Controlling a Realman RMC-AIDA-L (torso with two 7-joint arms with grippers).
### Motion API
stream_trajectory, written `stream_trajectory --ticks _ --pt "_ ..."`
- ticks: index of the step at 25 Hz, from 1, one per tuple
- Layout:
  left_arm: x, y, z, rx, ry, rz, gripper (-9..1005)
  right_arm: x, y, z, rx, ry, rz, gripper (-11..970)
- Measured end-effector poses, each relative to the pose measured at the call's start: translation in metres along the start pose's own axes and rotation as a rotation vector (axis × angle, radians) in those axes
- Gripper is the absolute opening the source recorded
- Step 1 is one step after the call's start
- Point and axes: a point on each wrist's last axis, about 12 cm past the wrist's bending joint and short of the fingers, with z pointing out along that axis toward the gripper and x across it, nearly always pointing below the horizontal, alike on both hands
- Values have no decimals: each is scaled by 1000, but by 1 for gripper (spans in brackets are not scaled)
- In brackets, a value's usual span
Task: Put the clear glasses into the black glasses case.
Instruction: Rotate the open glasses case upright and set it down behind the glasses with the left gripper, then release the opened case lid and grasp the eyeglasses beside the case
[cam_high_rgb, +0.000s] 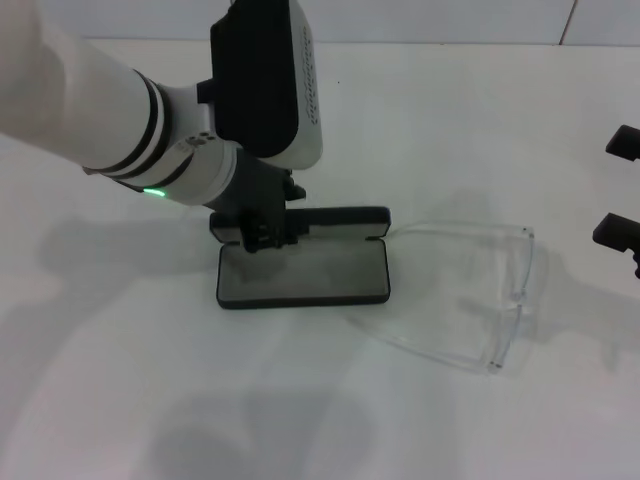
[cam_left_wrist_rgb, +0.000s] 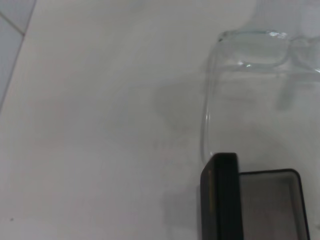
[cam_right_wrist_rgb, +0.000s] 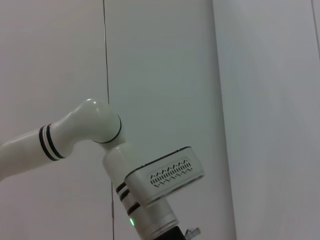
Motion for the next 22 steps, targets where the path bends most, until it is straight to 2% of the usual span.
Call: stream_trajectory --ticks 7,10,12,17,18,20,22 --pt "0 -1 -1 -13 -33 -20 455 0 0 0 -1 0 -1 879" --pt "-5 -2 -8 -21 -84 -31 546 0 0 0 -1 0 0 879" --pt "-10 -1 -18 -27 -161 -59 607 0 0 0 -1 0 0 879" --pt "-10 4 -56 -35 -450 -175 605 0 -1 0 6 1 0 879" --pt "-8 4 -60 -33 -483 -189 604 0 -1 -1 14 -2 4 879" --pt "2 2 -74 -24 -641 -256 603 -1 -3 -2 30 -14 21 878" --pt "11 -3 -79 -14 -749 -296 602 -4 -7 -4 44 -26 57 878"
